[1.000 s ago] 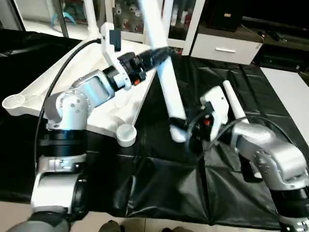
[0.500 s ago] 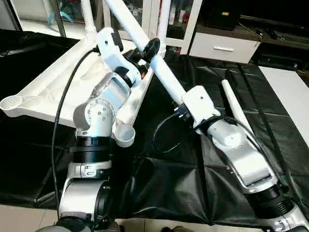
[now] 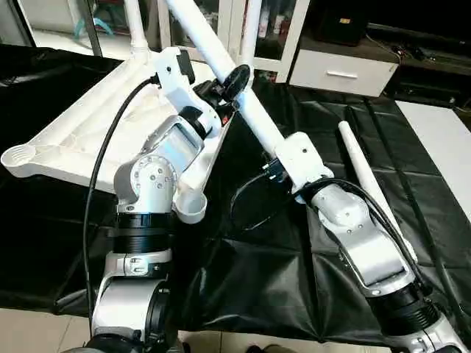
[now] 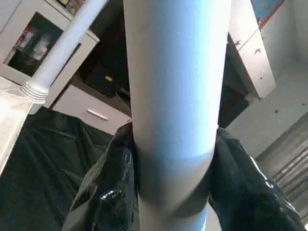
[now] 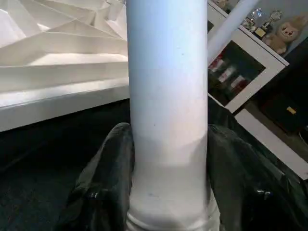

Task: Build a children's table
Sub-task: Pick table leg

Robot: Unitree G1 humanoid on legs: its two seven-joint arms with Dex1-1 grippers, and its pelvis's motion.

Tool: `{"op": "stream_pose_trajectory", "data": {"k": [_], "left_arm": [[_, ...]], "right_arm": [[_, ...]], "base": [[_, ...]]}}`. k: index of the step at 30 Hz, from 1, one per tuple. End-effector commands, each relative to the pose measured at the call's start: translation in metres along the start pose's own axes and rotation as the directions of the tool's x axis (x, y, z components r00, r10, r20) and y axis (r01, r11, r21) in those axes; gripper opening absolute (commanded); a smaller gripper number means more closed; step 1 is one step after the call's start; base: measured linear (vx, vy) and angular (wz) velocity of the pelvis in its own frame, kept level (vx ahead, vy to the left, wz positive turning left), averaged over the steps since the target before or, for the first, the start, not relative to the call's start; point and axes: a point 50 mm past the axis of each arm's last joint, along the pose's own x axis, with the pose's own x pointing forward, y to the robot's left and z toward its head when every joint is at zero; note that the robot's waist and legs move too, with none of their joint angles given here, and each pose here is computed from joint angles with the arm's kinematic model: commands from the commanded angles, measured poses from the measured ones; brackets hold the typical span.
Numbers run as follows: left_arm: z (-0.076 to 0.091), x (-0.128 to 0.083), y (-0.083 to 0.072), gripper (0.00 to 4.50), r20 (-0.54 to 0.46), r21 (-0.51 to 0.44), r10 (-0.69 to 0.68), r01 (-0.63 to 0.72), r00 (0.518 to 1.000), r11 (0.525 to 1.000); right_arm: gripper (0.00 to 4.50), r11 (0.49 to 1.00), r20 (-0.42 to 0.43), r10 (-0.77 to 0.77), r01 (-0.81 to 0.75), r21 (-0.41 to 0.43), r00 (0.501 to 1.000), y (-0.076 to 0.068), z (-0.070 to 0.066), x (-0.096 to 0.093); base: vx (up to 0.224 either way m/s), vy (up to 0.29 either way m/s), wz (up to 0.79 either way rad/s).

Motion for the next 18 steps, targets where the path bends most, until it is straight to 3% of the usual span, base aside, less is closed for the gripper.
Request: {"op": "stream_pose_trajectory", "data": {"k": [1, 7, 9, 10, 12, 13, 14, 15, 16, 18], "left_arm": [[-0.002, -0.001, 0.001, 1.82, -0.013, -0.001, 0.004, -0.004, 1.000, 1.000], [0.000, -0.003, 0.002, 1.78, -0.006, -0.014, -0.003, 0.003, 1.000, 1.000], [0.002, -0.003, 0.002, 1.77, -0.008, -0.010, -0.026, 0.026, 1.000, 1.000], [0.003, -0.003, 0.001, 1.77, -0.015, -0.004, -0.052, 0.052, 0.999, 0.999], [0.005, -0.004, -0.001, 1.77, -0.025, 0.005, -0.084, 0.084, 0.996, 0.996], [0.006, -0.005, -0.002, 1.77, -0.050, 0.015, -0.125, 0.126, 0.991, 0.992], [0.006, -0.005, -0.002, 1.77, -0.050, 0.015, -0.125, 0.126, 0.991, 0.992], [0.007, -0.006, -0.003, 1.77, -0.077, 0.025, -0.163, 0.165, 0.984, 0.986], [0.008, -0.007, -0.004, 1.77, -0.103, 0.036, -0.192, 0.197, 0.976, 0.980], [0.011, -0.011, -0.007, 1.77, -0.182, 0.056, -0.277, 0.292, 0.943, 0.955]], "right_arm": [[1.86, 0.999, 0.040, -0.041, 0.041, -0.005, 0.998, -0.010, 0.007, 0.000], [1.86, 0.999, 0.037, -0.044, 0.045, -0.008, 0.998, -0.011, 0.007, 0.001], [1.86, 0.999, 0.046, -0.012, 0.011, 0.030, 0.999, -0.010, 0.008, 0.001], [2.42, 0.994, 0.064, 0.027, -0.034, 0.100, 0.998, -0.007, 0.011, 0.001], [2.59, 0.981, 0.091, 0.068, -0.083, 0.173, 0.994, -0.005, 0.015, 0.000], [2.66, 0.958, 0.113, 0.115, -0.140, 0.251, 0.987, -0.005, 0.019, -0.001], [2.75, 0.958, 0.113, 0.115, -0.140, 0.251, 0.987, -0.005, 0.019, -0.001], [2.83, 0.927, 0.146, 0.172, -0.210, 0.311, 0.974, -0.004, 0.023, -0.003], [2.91, 0.902, 0.176, 0.207, -0.257, 0.348, 0.962, -0.006, 0.027, -0.005], [3.09, 0.848, 0.183, 0.273, -0.326, 0.417, 0.944, -0.023, 0.027, -0.011]], "base": [[0.000, 0.000, 0.00], [0.000, 0.000, 0.00], [0.000, 0.000, 0.00], [0.000, 0.000, 0.00], [0.000, 0.000, 0.00], [0.000, 0.000, 0.00], [0.000, 0.000, 0.00], [0.000, 0.000, 0.00], [0.000, 0.000, 0.00], [0.000, 0.000, 0.00]]}}
